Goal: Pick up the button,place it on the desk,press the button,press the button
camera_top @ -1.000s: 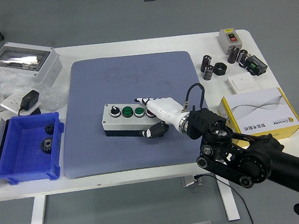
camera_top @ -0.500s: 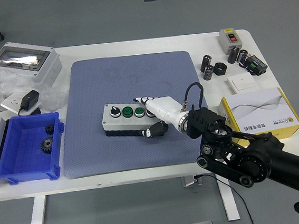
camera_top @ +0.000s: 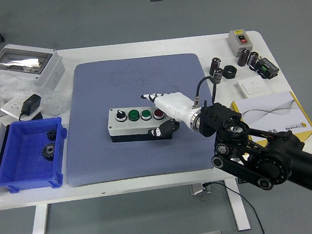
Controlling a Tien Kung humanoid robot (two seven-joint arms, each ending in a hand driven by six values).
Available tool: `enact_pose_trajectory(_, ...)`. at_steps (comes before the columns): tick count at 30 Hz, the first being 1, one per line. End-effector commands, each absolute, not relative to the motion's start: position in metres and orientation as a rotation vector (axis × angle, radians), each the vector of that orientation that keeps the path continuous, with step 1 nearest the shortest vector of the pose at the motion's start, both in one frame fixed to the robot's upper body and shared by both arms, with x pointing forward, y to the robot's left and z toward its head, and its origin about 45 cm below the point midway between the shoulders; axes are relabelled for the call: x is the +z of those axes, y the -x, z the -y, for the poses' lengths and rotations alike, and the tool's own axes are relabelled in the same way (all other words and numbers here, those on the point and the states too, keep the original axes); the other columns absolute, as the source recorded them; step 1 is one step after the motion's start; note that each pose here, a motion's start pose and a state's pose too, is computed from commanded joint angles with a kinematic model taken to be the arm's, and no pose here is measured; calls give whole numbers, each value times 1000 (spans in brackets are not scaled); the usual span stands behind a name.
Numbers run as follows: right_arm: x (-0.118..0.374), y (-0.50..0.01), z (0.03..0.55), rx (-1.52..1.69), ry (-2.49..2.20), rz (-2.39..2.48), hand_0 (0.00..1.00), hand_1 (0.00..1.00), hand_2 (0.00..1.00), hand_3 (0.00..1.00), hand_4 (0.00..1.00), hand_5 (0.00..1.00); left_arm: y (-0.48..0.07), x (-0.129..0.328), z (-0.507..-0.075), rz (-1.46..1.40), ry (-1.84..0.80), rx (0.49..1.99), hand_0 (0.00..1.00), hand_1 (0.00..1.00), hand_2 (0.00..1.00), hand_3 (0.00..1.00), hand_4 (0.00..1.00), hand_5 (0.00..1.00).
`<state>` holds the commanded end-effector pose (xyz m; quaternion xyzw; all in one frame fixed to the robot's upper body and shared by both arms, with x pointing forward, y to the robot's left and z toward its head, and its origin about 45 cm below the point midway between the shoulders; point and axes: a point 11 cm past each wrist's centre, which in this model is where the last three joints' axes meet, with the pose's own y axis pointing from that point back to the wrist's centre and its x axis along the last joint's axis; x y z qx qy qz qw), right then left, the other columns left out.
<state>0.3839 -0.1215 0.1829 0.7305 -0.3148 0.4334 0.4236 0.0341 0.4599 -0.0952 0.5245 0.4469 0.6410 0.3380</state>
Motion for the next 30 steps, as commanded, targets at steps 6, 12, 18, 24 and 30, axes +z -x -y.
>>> enact_pose_trajectory(6, 203, -384, 141, 1042, -1858, 796, 806, 916, 998, 998, 846, 297, -32, -96, -458, -1175, -1357, 1663, 618, 533, 511, 610, 501, 195)
enact_pose_trajectory(12, 236, -380, 168, 956, -1970, 846, 815, 930, 998, 998, 844, 284, -31, -97, -456, -1186, -1352, 1660, 618, 532, 510, 610, 499, 193)
enact_pose_trajectory(18, 268, -380, 191, 938, -2063, 976, 813, 940, 998, 998, 836, 275, -32, -96, -457, -1184, -1355, 1662, 618, 531, 510, 610, 496, 187)
enact_pose_trajectory(24, 266, -377, 198, 871, -2018, 846, 789, 912, 981, 998, 803, 295, -34, -96, -458, -1179, -1359, 1660, 619, 533, 511, 611, 495, 190)
enact_pose_trajectory(30, 263, -376, 194, 860, -1943, 666, 375, 529, 645, 777, 504, 200, -36, -94, -460, -1173, -1362, 1661, 618, 533, 511, 611, 494, 193)
